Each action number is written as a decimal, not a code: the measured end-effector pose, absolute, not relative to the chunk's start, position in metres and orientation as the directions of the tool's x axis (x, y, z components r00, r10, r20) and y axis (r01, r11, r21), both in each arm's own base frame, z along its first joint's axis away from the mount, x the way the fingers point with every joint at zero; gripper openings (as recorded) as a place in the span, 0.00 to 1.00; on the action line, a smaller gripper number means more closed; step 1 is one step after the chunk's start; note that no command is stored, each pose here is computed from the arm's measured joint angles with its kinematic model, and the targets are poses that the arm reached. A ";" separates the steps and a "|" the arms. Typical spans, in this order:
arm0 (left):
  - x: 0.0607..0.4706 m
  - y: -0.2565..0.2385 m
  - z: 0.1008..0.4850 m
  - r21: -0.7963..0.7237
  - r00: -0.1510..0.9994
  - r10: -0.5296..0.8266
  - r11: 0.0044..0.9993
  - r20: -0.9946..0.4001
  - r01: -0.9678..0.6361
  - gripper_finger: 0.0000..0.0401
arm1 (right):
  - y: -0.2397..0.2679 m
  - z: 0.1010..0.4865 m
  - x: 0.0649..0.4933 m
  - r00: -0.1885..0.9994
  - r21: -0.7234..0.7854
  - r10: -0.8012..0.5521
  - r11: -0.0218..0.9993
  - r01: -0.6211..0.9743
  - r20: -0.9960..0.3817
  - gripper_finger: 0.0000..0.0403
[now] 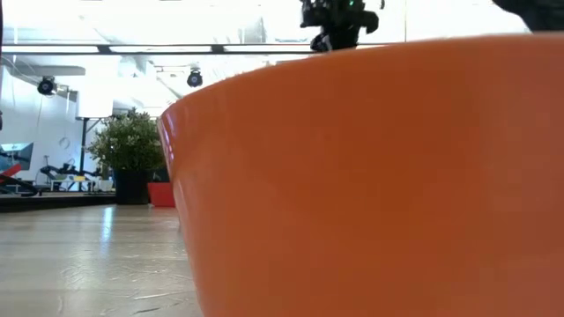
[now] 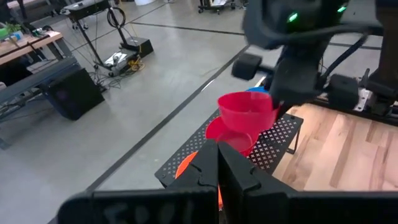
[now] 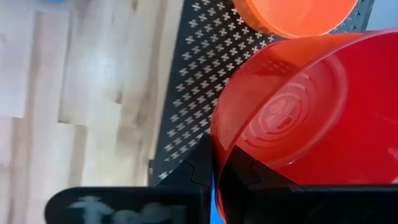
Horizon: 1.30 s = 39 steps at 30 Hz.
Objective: Pick & Place Mini bowls
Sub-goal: Stack the bottom red bowl on top of the red bowl on the shelf
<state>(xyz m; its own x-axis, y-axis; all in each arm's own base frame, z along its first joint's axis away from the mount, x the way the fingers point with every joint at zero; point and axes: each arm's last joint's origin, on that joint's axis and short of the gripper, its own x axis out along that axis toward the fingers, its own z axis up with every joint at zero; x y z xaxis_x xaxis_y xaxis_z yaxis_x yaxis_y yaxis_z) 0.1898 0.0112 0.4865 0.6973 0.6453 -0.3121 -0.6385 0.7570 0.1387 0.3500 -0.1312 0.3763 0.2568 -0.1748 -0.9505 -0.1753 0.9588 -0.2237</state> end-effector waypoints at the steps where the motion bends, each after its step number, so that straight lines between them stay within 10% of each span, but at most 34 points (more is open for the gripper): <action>1: 0.190 0.011 0.486 0.137 0.697 0.645 0.757 -0.312 -0.639 0.00 | -0.135 0.373 0.353 0.251 -0.226 -0.177 0.958 -0.180 -0.952 0.02; 39: 0.190 0.011 0.486 0.138 0.697 0.646 0.757 -0.312 -0.639 0.00 | -0.176 0.334 0.369 0.159 -0.187 -0.158 0.964 -0.188 -0.974 0.02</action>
<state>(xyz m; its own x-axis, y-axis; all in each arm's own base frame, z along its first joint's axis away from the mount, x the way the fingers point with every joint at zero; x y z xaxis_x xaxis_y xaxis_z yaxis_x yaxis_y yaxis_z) 0.1898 0.0113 0.4865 0.6970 0.6455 -0.3124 -0.6390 0.7567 0.1380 0.3687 -0.1765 0.3344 0.1594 -0.1581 -0.9745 -0.1883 0.9641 -0.1872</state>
